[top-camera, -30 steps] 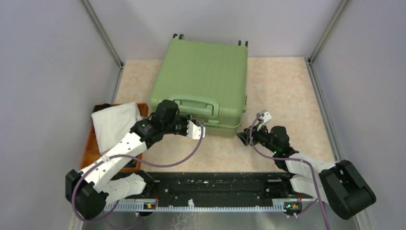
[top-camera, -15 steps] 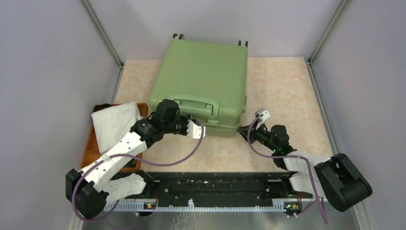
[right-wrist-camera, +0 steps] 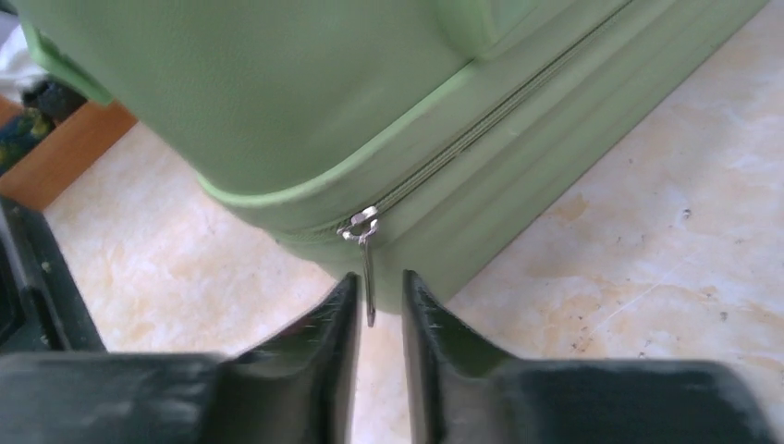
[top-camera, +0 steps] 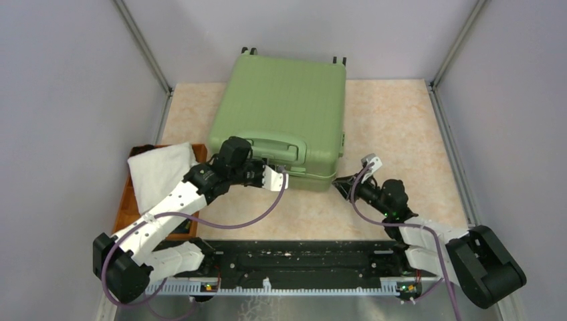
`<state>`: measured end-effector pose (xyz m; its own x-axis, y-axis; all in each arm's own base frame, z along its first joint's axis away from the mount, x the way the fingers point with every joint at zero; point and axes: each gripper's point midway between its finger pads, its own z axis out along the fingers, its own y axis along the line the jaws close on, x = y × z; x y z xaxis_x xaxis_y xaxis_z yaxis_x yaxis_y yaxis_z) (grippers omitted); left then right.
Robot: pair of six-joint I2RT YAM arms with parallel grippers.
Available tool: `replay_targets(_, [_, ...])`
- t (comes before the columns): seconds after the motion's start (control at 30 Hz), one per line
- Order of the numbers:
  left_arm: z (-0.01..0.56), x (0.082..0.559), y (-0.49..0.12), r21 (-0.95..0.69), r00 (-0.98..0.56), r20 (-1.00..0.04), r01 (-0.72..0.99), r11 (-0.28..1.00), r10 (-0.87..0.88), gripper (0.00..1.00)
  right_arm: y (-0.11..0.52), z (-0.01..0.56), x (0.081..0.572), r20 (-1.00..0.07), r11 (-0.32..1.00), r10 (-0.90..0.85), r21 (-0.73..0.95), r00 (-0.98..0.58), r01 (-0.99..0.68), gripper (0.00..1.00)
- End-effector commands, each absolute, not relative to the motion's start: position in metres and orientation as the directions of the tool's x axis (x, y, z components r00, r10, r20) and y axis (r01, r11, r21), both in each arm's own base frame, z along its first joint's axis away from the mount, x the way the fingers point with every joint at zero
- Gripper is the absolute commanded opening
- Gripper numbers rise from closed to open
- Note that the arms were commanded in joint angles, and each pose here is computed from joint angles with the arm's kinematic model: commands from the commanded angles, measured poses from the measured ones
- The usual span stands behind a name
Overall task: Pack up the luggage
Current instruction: Zip the luggage at the center of the board.
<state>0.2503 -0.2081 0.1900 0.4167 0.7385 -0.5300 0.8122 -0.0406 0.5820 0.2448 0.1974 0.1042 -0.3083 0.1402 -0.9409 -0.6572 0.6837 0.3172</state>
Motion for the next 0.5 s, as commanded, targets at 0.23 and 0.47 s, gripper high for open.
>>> replay_targets(0.23, [0.351, 0.294, -0.23, 0.874, 0.648, -0.462, 0.45, 0.186, 0.605, 0.0, 0.191, 0.132, 0.263, -0.963, 0.727, 0.188, 0.269, -0.193, -0.632, 0.56])
replay_targets(0.47, [0.355, 0.296, -0.23, 0.882, 0.653, -0.449, 0.432, 0.186, 0.61, 0.0, 0.205, 0.134, 0.27, -0.969, 0.687, 0.162, 0.246, -0.185, -0.684, 0.39])
